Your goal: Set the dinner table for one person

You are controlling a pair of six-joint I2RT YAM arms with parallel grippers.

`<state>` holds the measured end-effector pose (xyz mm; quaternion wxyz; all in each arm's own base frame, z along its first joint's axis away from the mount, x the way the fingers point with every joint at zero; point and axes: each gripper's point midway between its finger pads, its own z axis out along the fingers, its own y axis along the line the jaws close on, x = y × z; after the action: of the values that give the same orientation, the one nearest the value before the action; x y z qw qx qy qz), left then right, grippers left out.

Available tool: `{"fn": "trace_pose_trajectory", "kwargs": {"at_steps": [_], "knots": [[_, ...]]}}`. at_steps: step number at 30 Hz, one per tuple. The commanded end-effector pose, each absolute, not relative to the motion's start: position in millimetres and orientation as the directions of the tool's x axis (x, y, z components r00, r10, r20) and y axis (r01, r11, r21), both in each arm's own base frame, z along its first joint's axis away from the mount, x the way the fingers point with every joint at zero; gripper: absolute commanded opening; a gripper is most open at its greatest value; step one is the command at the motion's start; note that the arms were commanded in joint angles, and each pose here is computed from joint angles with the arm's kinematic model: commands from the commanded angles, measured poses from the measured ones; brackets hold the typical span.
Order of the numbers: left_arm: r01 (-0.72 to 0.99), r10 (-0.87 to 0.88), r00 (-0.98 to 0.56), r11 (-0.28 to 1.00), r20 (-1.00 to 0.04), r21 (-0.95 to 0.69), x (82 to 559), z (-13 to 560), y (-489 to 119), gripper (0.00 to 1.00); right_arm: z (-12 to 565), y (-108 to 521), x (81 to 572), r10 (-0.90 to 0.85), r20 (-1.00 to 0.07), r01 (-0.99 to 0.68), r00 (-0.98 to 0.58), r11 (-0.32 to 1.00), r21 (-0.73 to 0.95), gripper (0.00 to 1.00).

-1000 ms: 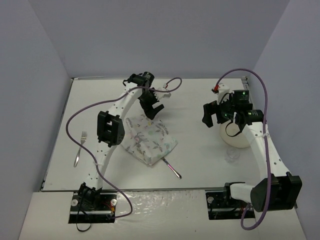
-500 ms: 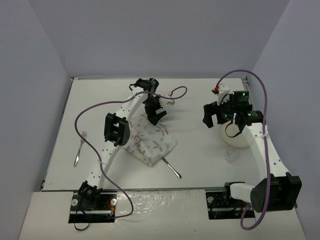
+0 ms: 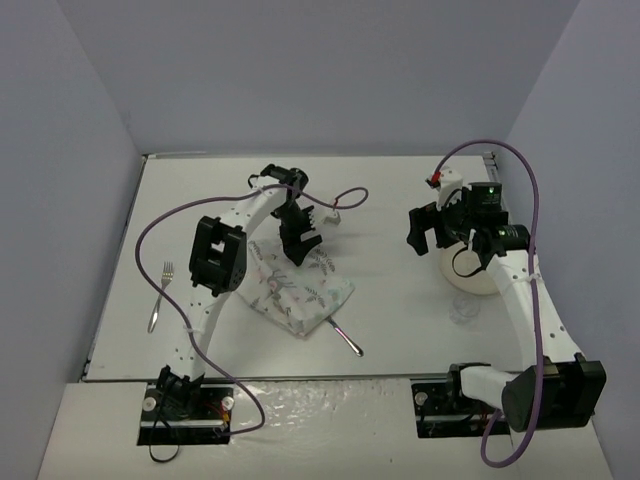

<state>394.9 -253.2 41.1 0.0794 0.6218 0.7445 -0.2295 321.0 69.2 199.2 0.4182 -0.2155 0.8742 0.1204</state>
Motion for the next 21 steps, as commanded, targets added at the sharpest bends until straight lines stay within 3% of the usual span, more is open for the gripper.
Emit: {"fn": "trace_pose_trajectory", "kwargs": {"at_steps": [1,6,15,21], "knots": [[0.882,0.912,-0.278,0.118,-0.302,-0.456,311,59,-245,0.81,221,70,327,-0.272,-0.836,-0.480,-0.477,0.877,-0.011,1.00],[0.938,0.895,-0.263,0.151,-0.359,-0.311,321,79,-257,0.83,223,70,325,-0.271,-0.839,-0.481,-0.472,0.877,-0.013,1.00],[0.957,0.833,-0.276,0.285,-0.480,-0.056,399,127,-257,0.89,224,66,321,-0.277,-0.842,-0.469,-0.462,0.883,-0.033,1.00],[0.959,0.856,-0.281,0.259,-0.435,-0.110,403,115,-251,0.89,222,67,324,-0.276,-0.839,-0.470,-0.469,0.882,-0.028,1.00]]}}
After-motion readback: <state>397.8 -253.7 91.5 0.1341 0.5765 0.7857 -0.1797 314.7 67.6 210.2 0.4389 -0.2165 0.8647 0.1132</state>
